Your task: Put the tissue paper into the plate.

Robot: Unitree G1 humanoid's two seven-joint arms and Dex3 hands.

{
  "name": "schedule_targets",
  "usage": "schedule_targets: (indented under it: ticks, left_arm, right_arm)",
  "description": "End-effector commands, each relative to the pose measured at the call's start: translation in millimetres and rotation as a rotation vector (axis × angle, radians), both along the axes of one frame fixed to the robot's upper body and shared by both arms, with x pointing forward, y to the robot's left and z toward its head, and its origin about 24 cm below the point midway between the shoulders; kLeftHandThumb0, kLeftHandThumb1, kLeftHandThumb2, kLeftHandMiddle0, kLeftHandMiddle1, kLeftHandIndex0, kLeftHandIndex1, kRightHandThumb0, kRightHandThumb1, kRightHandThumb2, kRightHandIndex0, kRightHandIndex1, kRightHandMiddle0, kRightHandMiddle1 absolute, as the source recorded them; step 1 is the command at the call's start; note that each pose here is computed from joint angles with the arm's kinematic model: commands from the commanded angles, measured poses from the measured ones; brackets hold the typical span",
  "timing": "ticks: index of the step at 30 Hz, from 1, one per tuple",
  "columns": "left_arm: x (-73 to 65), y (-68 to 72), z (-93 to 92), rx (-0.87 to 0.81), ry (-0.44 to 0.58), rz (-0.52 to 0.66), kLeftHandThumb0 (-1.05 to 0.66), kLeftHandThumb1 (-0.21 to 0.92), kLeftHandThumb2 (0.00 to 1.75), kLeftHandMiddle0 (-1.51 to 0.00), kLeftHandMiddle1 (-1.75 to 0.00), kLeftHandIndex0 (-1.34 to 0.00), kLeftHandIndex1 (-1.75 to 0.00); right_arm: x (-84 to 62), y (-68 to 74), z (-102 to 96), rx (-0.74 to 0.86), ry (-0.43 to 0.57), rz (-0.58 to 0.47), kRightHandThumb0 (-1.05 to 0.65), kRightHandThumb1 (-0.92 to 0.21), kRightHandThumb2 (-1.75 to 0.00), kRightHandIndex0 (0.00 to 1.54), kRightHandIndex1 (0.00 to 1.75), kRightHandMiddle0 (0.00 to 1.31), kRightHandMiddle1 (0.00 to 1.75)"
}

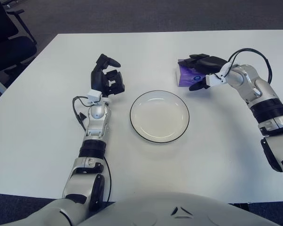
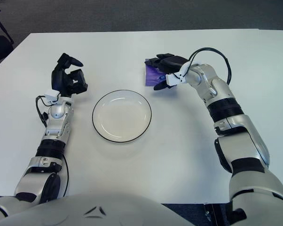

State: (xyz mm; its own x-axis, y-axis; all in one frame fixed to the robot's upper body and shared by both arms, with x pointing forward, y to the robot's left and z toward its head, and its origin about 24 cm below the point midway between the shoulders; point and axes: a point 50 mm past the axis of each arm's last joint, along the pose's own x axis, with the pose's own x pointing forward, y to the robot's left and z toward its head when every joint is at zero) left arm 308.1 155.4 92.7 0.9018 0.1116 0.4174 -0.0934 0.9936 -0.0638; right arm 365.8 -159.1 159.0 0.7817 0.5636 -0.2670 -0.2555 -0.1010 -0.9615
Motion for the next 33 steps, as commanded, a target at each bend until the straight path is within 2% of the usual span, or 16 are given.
schedule_targets:
  ticks: [1, 18, 27, 33]
  left_arm:
    - [-42.4, -7.3, -88.1, -0.077, 0.341, 0.029, -0.46, 0.38, 1.24, -1.30, -1.75, -0.56, -1.75]
    - [-44.6, -6.6, -87.4, -0.069, 0.322, 0.036, -0.46, 0.39, 1.23, -1.30, -1.75, -0.56, -1.75]
    - [-45.2, -5.9, -86.5, -0.063, 0.312, 0.041, -0.46, 0.39, 1.23, -1.30, -1.75, -0.56, -1.75]
    - [-45.1, -5.5, -86.4, -0.065, 0.311, 0.043, -0.46, 0.39, 1.23, -1.30, -1.75, -0.56, -1.75]
  right_arm:
    - [7.9, 9.2, 7.6, -0.037, -0.010, 0.008, -1.05, -0.92, -0.50, 0.00, 0.00, 0.00, 0.08]
    - [21.1, 6.6, 0.0, -0.075, 0.003, -0.072, -1.05, -0.92, -0.57, 0.00, 0.00, 0.00, 0.05]
    - [28.9, 0.8, -16.0, -0.106, 0.010, -0.116, -1.05, -0.92, -0.61, 0.00, 0.00, 0.00, 0.10]
    - [29.7, -5.1, -30.3, -0.127, 0.011, -0.141, -1.05, -0.92, -0.57, 0.00, 0.00, 0.00, 0.14]
